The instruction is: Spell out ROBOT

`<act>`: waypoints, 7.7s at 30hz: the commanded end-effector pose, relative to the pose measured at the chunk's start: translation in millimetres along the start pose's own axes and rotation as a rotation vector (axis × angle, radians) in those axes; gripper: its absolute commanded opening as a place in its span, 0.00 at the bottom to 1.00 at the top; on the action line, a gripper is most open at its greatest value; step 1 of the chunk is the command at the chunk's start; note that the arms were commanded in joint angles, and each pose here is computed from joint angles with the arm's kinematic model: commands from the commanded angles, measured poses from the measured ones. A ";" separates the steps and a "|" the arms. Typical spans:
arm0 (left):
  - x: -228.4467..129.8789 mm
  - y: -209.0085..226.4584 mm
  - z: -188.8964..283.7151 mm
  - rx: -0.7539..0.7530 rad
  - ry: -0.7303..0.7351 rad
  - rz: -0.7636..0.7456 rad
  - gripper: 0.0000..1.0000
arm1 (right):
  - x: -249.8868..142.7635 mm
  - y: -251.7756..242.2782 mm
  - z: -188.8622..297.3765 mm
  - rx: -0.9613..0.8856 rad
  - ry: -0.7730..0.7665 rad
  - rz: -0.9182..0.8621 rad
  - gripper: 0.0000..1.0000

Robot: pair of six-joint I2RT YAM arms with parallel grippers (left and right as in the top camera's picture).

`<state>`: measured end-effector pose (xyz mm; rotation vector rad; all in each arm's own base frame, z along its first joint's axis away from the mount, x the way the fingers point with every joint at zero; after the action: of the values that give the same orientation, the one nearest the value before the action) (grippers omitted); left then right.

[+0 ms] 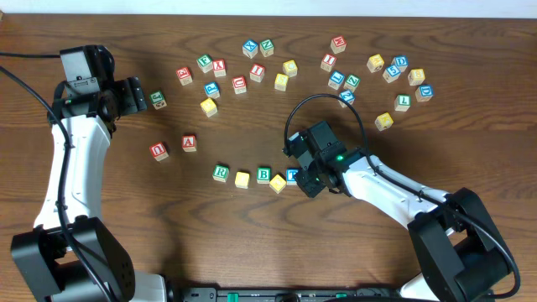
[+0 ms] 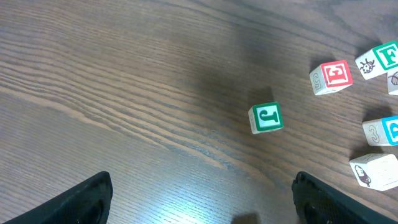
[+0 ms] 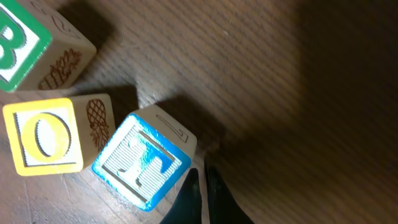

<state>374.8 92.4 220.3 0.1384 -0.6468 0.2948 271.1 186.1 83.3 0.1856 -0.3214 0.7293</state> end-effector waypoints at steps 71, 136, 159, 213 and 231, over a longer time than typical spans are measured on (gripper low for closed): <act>1.3 1.6 6.9 0.003 -0.016 0.008 0.91 | 30.7 82.6 -2.2 0.129 -0.075 0.469 0.01; -4.1 -27.0 10.1 -0.014 -0.001 -0.005 0.90 | -9.4 67.6 5.4 0.032 -0.087 0.403 0.01; -3.8 -27.0 10.0 -0.014 -0.003 -0.005 0.90 | -0.4 65.3 -8.7 0.008 -0.126 0.310 0.01; -3.1 -27.1 10.1 -0.015 -0.007 -0.005 0.91 | -8.3 -17.1 9.1 -0.044 -0.013 0.141 0.01; -3.1 -27.1 10.0 -0.015 -0.006 -0.005 0.90 | -24.4 9.8 22.5 0.103 0.066 0.171 0.01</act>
<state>378.4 62.2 218.7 0.1183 -0.6356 0.2742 249.3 163.1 89.1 0.1921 -0.2241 0.8780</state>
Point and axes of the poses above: each gripper's point midway between its finger pads, its own z axis back along the fingers, its own y axis along the line the jaws close on, x = y × z, the point moved 8 cm from there along z, back along the fingers, and after that the axes turned 1 degree about z, right-handed, at the moved point
